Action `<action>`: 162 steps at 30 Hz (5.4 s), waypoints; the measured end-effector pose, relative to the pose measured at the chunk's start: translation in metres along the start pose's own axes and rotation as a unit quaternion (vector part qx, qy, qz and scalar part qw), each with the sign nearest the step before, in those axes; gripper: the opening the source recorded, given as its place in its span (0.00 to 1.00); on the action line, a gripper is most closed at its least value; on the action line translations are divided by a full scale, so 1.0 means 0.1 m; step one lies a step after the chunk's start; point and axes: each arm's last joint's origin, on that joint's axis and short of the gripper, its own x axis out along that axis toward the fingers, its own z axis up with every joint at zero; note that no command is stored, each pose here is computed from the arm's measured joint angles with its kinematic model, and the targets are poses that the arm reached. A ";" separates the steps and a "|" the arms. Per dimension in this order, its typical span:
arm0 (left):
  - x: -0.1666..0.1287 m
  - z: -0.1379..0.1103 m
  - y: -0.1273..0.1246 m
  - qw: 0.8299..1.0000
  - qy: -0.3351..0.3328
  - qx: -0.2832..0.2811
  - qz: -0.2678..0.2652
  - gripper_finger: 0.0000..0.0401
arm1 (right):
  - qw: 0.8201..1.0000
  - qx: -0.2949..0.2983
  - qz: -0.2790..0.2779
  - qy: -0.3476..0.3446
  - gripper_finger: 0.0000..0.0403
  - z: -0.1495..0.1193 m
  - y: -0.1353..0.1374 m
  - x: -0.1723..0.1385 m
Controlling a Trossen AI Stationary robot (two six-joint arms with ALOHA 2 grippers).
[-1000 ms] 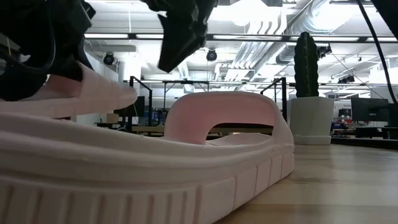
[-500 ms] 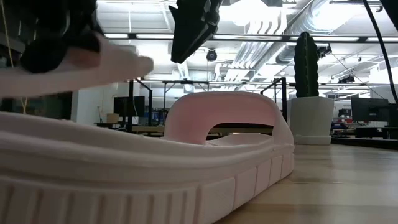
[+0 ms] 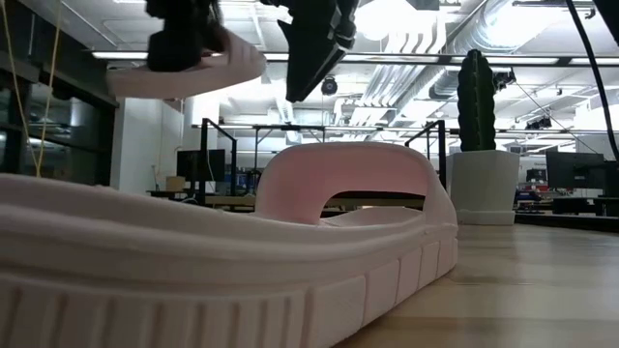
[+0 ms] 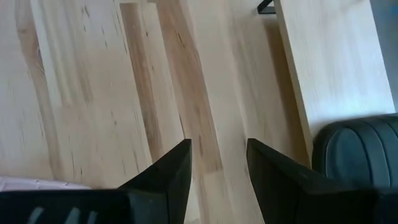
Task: Pick and place slides into the shelf
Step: Put the left pink slide on the shelf
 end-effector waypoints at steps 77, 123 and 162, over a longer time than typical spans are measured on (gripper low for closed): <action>2.04 -0.55 0.74 0.944 0.021 -0.257 -0.204 0.01 | 0.969 0.057 -0.210 -0.115 0.36 -0.67 0.33 -1.16; 2.54 -0.68 -0.01 0.963 0.089 -0.183 -0.176 0.01 | 0.969 0.060 -0.209 -0.113 0.36 -0.66 0.32 -1.15; 2.64 -0.87 -0.25 0.956 0.164 -0.102 -0.222 0.24 | 0.970 0.061 -0.208 -0.113 0.36 -0.66 0.33 -1.15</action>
